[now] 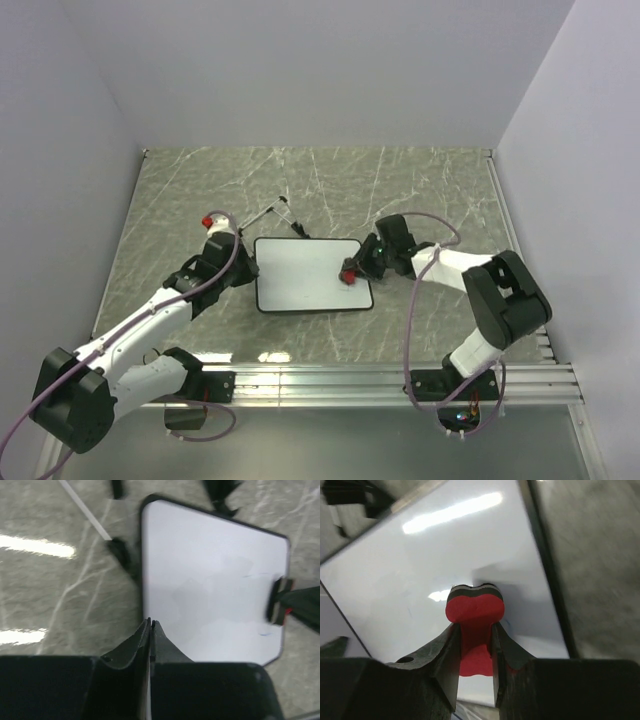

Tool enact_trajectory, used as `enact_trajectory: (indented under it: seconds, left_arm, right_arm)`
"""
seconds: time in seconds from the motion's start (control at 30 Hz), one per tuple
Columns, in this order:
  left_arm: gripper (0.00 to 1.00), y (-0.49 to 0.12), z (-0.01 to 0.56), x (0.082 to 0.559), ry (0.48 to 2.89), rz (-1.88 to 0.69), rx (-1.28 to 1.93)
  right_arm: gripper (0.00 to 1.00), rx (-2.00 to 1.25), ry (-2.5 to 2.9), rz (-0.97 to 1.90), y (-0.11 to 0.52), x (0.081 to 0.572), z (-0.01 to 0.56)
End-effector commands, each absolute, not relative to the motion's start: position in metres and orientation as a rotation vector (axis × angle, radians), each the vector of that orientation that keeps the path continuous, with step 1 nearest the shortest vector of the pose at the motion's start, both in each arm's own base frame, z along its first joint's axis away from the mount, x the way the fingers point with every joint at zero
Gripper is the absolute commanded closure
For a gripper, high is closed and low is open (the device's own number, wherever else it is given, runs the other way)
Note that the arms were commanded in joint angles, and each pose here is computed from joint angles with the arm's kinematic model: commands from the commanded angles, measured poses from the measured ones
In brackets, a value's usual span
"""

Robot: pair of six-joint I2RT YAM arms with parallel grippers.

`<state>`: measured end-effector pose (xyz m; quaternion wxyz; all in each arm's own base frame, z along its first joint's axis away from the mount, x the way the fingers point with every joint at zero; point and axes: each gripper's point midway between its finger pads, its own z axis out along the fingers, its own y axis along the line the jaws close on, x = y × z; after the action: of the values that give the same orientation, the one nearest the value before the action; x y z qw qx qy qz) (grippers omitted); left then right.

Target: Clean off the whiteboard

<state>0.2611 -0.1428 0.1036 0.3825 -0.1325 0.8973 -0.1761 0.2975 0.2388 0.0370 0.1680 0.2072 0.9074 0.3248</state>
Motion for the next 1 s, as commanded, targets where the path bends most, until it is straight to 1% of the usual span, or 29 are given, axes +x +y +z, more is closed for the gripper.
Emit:
enact_trajectory:
  seconds: [0.0,0.17,0.27,0.37,0.5,0.53,0.57,0.63,0.67,0.73,0.77,0.8,0.83,0.87,0.9,0.97]
  left_arm:
    - [1.0,-0.169,0.166,0.287,2.107,-0.624,-0.301]
    - [1.0,-0.169,0.167,0.29,2.1,-0.627,-0.306]
    - [1.0,-0.17,0.167,0.291,2.099,-0.631,-0.309]
    - [1.0,-0.171,0.166,0.291,2.103,-0.632,-0.311]
    - [0.99,-0.161,0.162,0.289,2.126,-0.585,-0.361]
    - [0.96,-0.156,0.155,0.286,2.157,-0.551,-0.379]
    - [0.8,-0.153,0.153,0.285,2.164,-0.541,-0.392]
    - [0.61,-0.149,0.152,0.28,2.167,-0.538,-0.399]
    - [0.45,-0.146,0.151,0.278,2.162,-0.544,-0.411]
    - [0.34,-0.14,0.149,0.271,2.147,-0.559,-0.439]
    - [0.31,-0.137,0.147,0.271,2.139,-0.588,-0.465]
    - [0.31,-0.133,0.136,0.265,2.157,-0.597,-0.483]
    - [0.31,-0.133,0.135,0.263,2.144,-0.629,-0.492]
    - [0.34,-0.136,0.137,0.263,2.128,-0.696,-0.5]
    - [0.36,-0.133,0.122,0.258,2.148,-0.695,-0.525]
    - [0.4,-0.136,0.119,0.256,2.126,-0.759,-0.556]
  right_arm:
    - [1.0,0.573,2.831,0.675,0.208,0.228,0.007]
    - [1.0,0.421,2.833,0.54,0.205,0.208,0.034]
    - [1.0,0.4,2.828,0.527,0.207,0.204,0.046]
    - [1.0,0.402,2.819,0.52,0.213,0.213,0.046]
    - [1.0,0.36,2.821,0.459,0.221,0.237,0.042]
    - [1.0,0.35,2.82,0.443,0.222,0.241,0.041]
    - [1.0,0.332,2.821,0.416,0.224,0.249,0.041]
    - [1.0,0.319,2.812,0.376,0.223,0.258,0.04]
    - [1.0,0.31,2.817,0.359,0.225,0.263,0.039]
    - [1.0,0.313,2.815,0.344,0.223,0.27,0.037]
    - [1.0,0.306,2.816,0.336,0.224,0.274,0.037]
    - [1.0,0.308,2.815,0.332,0.223,0.276,0.038]
    - [1.0,0.31,2.813,0.329,0.222,0.278,0.038]
    - [1.0,0.306,2.811,0.327,0.222,0.28,0.04]
    - [1.0,0.306,2.808,0.326,0.222,0.281,0.042]
    - [1.0,0.308,2.804,0.316,0.219,0.284,0.045]
